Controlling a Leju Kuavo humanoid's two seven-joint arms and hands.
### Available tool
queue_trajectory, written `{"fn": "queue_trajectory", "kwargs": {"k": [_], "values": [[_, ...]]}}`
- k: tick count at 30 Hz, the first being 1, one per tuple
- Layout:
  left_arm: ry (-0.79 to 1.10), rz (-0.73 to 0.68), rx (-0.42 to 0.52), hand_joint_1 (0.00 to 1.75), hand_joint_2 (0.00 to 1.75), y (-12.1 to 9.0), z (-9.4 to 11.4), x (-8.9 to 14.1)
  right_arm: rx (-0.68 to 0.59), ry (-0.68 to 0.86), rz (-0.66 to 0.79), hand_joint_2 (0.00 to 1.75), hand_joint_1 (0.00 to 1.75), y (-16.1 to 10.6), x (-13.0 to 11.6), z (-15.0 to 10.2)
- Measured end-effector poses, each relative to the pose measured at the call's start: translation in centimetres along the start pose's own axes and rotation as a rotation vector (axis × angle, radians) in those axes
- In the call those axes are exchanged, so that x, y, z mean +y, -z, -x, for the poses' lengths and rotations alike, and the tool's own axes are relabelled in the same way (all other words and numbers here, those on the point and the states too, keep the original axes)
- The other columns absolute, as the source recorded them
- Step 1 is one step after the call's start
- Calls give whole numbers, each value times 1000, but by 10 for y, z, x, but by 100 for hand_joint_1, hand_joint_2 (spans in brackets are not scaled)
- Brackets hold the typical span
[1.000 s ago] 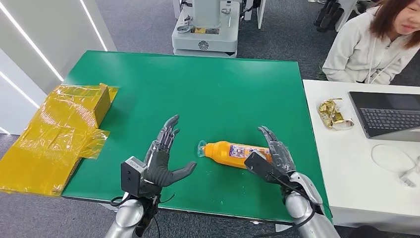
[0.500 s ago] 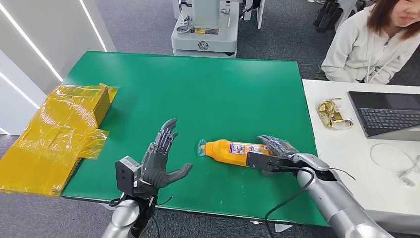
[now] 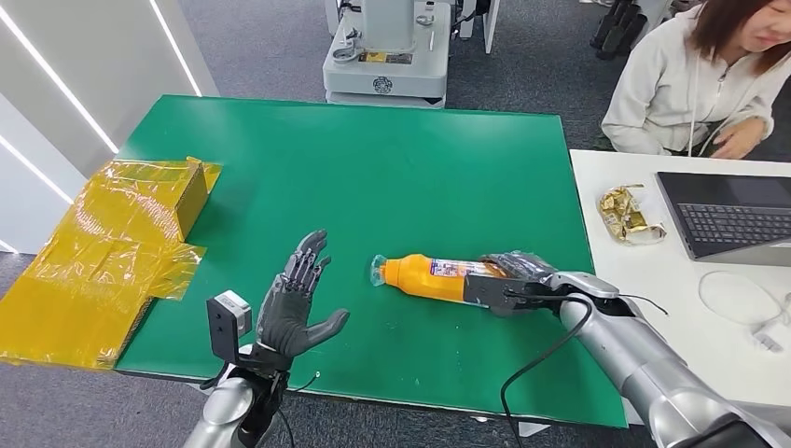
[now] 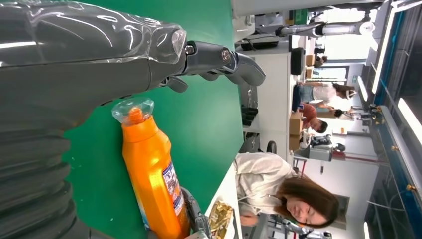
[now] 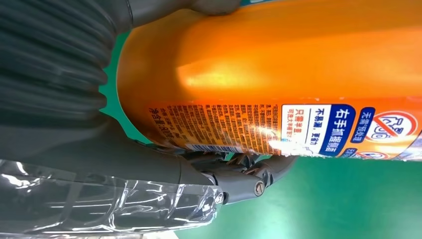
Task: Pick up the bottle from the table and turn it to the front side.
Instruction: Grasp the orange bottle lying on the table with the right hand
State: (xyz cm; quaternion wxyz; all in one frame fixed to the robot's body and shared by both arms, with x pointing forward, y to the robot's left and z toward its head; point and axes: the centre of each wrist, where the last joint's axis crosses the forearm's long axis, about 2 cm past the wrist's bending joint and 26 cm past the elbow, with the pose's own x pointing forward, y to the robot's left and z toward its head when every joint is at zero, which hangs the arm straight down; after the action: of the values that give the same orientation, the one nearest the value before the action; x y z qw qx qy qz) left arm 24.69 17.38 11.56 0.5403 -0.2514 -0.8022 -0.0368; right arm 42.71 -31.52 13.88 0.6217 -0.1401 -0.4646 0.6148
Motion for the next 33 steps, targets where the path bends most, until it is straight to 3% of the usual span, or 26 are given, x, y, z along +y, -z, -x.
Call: {"fn": "queue_trajectory", "kwargs": {"k": [11, 15, 21, 33], "values": [[-20, -2, 13, 0, 175, -3, 3, 3, -24, 30, -1, 175, 175, 2, 2, 0], [-26, -10, 13, 0, 175, -5, 4, 4, -132, 158, 34, 175, 175, 2, 14, 2], [-29, -28, 10, 0, 175, -9, 5, 5, -331, 386, 132, 175, 175, 1, 54, 2], [-17, -50, 23, 0, 175, -15, 8, 4, -399, 623, 279, 175, 175, -18, 165, -28]]}}
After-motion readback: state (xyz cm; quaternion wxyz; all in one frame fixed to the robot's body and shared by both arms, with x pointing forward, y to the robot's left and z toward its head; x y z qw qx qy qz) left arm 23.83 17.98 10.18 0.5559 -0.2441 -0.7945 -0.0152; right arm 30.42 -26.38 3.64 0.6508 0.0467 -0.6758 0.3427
